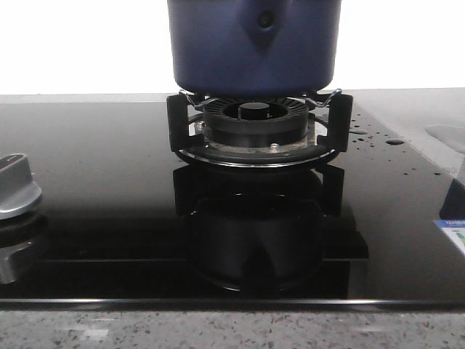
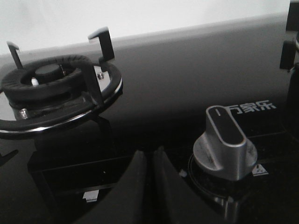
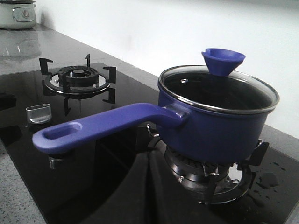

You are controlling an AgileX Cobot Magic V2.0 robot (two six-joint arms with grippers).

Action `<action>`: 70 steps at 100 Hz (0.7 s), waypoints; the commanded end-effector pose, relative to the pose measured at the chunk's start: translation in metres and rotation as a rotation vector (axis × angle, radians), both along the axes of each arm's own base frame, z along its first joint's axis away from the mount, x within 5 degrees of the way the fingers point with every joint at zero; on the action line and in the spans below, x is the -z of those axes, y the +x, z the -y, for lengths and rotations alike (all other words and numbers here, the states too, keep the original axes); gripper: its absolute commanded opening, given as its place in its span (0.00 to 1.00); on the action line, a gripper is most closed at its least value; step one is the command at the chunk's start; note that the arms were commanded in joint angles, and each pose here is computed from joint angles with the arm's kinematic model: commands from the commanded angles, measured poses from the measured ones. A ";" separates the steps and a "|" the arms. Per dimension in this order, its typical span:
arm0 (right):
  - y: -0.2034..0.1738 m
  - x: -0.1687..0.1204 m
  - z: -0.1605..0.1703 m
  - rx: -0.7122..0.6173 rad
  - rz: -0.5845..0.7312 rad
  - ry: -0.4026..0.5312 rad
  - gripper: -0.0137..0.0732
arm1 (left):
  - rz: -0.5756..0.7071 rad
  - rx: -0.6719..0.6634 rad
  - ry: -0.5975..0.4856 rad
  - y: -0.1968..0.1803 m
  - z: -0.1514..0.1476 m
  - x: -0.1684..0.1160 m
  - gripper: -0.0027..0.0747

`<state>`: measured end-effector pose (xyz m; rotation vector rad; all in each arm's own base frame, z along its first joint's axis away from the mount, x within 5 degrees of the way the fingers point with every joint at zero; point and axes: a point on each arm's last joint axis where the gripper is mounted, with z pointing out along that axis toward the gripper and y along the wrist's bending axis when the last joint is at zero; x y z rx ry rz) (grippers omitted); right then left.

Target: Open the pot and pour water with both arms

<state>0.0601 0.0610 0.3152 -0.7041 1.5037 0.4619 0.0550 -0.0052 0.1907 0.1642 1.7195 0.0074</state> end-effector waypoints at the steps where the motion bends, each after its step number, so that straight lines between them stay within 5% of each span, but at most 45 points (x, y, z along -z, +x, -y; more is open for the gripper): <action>1: 0.001 -0.008 0.002 0.031 0.033 -0.015 0.08 | 0.064 -0.008 -0.042 0.000 0.000 0.006 0.01; 17: 0.001 -0.008 0.002 0.031 0.033 -0.015 0.08 | -0.057 -0.004 -0.052 -0.001 0.001 0.017 0.01; 70: 0.001 -0.008 0.002 0.031 0.033 -0.015 0.08 | -0.055 -0.004 -0.053 -0.001 0.001 0.017 0.01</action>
